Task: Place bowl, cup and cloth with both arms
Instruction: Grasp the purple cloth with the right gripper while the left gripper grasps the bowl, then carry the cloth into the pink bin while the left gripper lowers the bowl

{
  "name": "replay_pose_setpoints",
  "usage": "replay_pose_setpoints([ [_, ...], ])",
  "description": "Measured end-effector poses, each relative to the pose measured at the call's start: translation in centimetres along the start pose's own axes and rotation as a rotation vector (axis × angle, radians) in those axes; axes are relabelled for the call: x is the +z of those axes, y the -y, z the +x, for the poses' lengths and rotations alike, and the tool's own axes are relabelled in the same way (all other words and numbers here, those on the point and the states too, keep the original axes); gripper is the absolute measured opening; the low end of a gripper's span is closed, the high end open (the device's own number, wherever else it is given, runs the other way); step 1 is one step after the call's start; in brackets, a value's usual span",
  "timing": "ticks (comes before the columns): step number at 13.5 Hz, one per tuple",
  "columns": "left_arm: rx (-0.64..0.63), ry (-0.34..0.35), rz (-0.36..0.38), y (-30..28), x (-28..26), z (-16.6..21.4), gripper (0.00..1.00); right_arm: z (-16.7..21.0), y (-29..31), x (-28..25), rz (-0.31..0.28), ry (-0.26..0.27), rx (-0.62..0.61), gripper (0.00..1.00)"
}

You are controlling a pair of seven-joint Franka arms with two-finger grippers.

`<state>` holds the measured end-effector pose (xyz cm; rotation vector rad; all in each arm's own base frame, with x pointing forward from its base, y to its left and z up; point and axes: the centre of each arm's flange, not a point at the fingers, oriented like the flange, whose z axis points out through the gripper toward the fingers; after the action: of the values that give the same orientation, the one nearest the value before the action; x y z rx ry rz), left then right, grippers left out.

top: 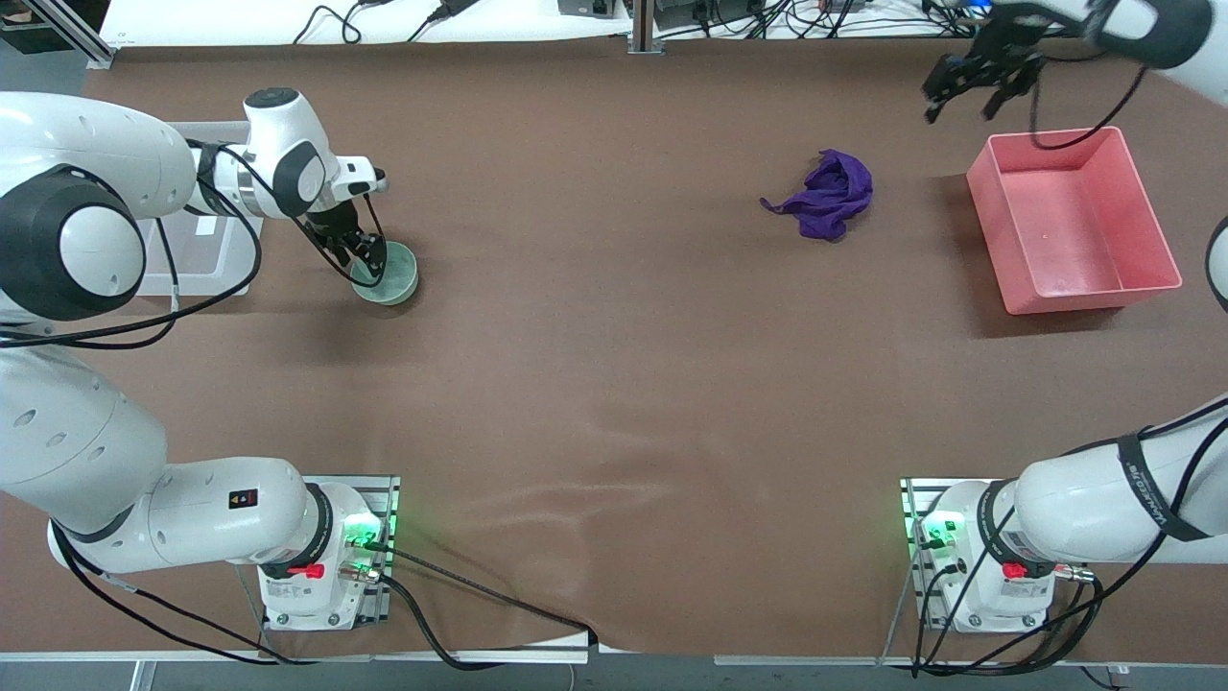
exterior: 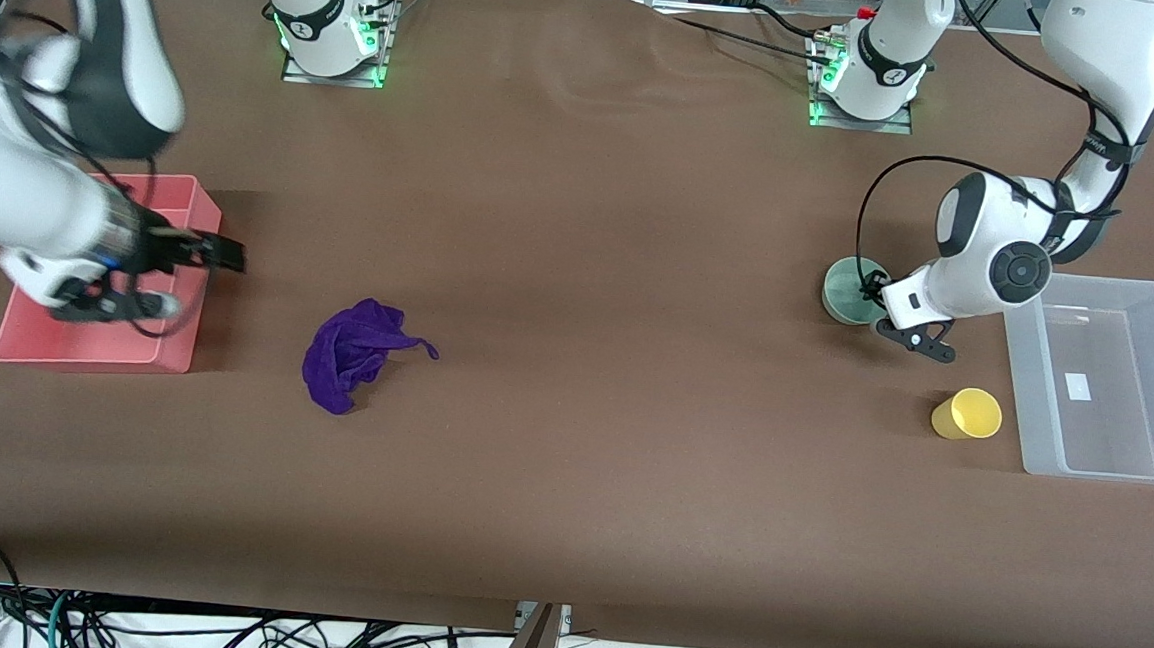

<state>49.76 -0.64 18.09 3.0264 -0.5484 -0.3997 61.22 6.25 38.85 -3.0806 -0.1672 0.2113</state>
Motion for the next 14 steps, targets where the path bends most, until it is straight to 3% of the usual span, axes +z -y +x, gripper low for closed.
replay_pose_setpoints([
  [5, 0.023, -0.008, 0.001, -0.2, 0.2, 0.5, 0.07, 3.0, 5.4, 11.5, 0.019, -0.06, 0.038, 1.0],
  [10, 0.063, -0.04, 0.027, 0.1, -4.0, 1.0, 0.04, 4.4, 5.3, 16.2, 0.032, -0.111, 0.048, 1.0],
  [14, 0.097, 0.0, 0.034, 2.6, -14.3, 0.7, 0.04, 4.4, 5.8, 18.7, 0.039, -0.153, 0.041, 0.96],
])
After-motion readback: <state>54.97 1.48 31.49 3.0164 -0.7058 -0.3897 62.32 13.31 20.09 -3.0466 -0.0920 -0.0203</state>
